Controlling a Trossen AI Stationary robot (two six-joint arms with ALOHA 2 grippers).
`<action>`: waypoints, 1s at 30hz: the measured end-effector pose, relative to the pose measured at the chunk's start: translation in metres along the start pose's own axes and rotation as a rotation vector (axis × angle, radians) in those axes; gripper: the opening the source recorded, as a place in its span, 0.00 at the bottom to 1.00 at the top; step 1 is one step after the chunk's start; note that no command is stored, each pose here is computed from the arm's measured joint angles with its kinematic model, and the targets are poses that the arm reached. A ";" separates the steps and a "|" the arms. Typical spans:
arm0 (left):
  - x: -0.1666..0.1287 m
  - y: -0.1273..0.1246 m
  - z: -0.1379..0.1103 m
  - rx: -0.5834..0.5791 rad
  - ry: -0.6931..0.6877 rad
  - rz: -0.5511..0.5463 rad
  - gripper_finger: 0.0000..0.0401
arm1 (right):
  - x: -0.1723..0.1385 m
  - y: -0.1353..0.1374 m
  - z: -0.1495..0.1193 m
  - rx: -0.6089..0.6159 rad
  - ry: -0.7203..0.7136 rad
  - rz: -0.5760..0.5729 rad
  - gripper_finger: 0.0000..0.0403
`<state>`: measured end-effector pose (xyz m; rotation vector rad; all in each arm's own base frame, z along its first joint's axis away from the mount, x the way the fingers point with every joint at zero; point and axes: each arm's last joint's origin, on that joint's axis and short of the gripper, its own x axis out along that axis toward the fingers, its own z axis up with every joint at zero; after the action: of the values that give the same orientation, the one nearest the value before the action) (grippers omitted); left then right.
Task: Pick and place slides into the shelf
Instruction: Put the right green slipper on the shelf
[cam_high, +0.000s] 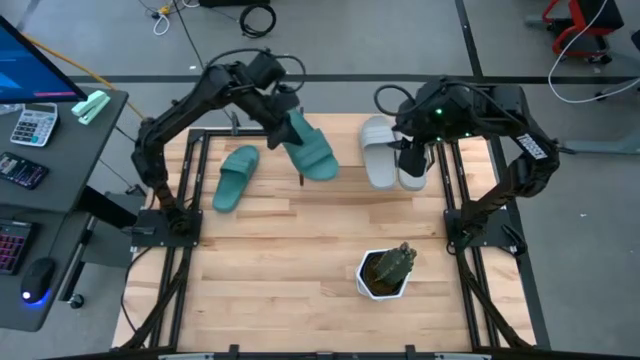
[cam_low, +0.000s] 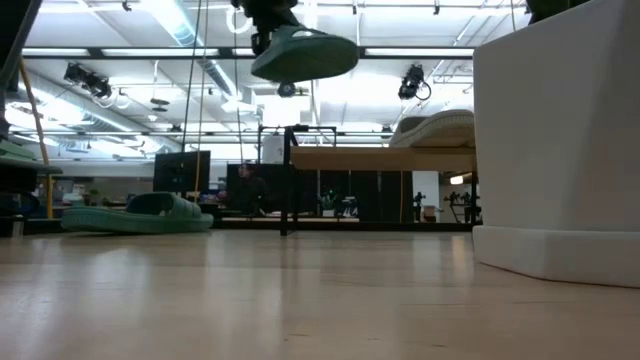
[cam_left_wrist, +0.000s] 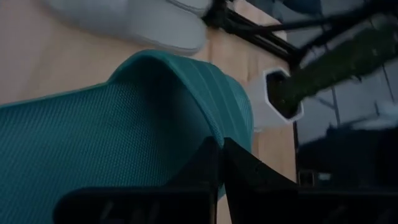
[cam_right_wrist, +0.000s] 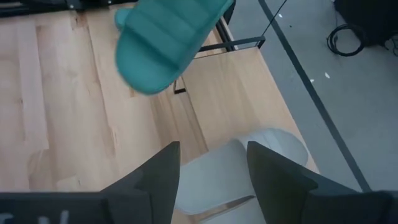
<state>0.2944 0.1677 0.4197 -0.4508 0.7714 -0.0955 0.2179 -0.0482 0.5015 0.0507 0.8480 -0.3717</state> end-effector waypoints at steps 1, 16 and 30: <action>0.003 -0.001 0.000 0.028 0.004 -0.013 0.03 | -0.001 0.000 0.000 0.006 -0.002 0.000 0.48; 0.006 -0.001 0.017 0.374 -0.160 -0.197 0.03 | -0.003 -0.001 -0.001 0.047 -0.006 0.002 0.48; 0.056 0.050 0.006 0.387 -0.033 -0.317 0.03 | -0.003 0.000 -0.001 0.100 -0.006 0.004 0.48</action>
<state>0.3348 0.2016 0.3654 -0.2020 0.6248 -0.5226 0.2151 -0.0473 0.5029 0.1443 0.8225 -0.4099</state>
